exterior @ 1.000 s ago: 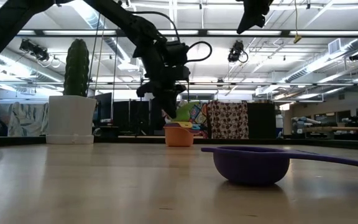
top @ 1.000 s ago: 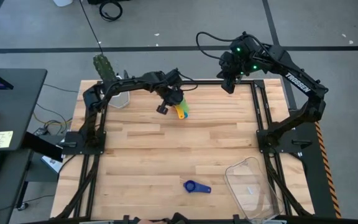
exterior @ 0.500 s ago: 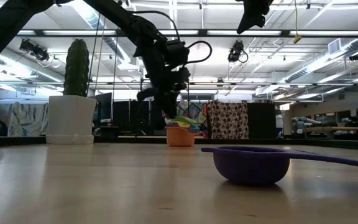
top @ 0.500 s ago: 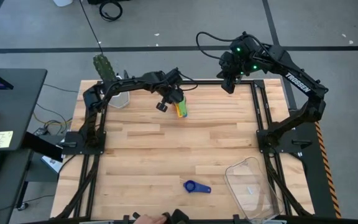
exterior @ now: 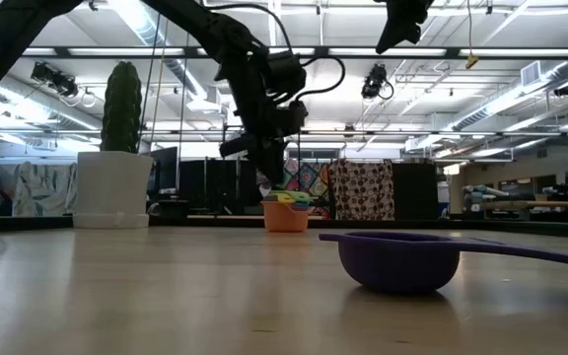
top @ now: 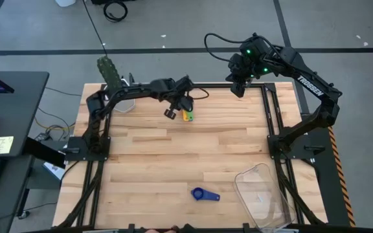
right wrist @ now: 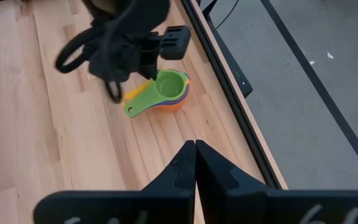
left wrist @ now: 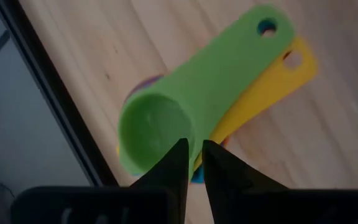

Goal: Nest measuring cups in basket
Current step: Stack the green measuring cup on top of the yellow measuring cup

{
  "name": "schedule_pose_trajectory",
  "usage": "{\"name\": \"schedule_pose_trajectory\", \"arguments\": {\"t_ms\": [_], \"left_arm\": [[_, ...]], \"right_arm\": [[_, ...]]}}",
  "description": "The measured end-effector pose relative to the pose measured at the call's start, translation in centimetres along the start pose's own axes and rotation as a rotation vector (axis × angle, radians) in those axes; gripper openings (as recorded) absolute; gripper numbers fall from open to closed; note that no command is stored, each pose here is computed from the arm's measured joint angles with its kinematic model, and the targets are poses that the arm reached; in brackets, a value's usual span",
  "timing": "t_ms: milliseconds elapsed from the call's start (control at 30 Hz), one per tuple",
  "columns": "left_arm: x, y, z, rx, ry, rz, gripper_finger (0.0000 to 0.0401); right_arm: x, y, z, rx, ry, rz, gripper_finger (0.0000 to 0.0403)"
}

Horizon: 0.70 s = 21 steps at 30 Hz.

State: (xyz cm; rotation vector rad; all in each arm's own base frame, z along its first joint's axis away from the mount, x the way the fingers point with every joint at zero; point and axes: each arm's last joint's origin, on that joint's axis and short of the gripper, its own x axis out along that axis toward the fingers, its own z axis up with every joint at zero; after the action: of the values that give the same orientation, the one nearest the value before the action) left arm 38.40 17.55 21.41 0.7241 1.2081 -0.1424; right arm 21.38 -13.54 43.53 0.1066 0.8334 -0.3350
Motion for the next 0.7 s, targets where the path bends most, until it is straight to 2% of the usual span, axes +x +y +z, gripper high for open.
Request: {"name": "schedule_pose_trajectory", "arguments": {"t_ms": [133, 267, 367, 467, 600, 700], "left_arm": [[-1.3, -0.1, 0.6, 0.001, -0.012, 0.03, 0.0052], [-2.8, 0.1, 0.2, -0.1, -0.005, 0.042, 0.0052], [-3.5, -0.2, -0.9, -0.274, -0.001, -0.052, 0.0052], [-3.2, -1.0, -2.4, -0.479, 0.039, -0.21, 0.0052], [-2.3, -1.8, -3.7, -0.665, 0.09, -0.261, 0.0051], [-1.6, -2.0, -3.9, -0.741, 0.069, -0.266, 0.0042]], "right_arm": [[0.0, 0.0, 0.0, 0.0, 0.0, 0.0, 0.0011], [0.0, -0.1, 0.0, 0.034, -0.002, -0.002, 0.0011], [0.8, -0.3, -0.1, 0.128, -0.013, -0.005, 0.001], [2.6, -0.5, -0.7, 0.194, 0.012, -0.006, 0.001], [6.0, -0.9, -1.6, 0.232, 0.039, -0.004, 0.001], [8.5, -1.2, -2.0, 0.264, 0.02, 0.007, 0.0009]]}}
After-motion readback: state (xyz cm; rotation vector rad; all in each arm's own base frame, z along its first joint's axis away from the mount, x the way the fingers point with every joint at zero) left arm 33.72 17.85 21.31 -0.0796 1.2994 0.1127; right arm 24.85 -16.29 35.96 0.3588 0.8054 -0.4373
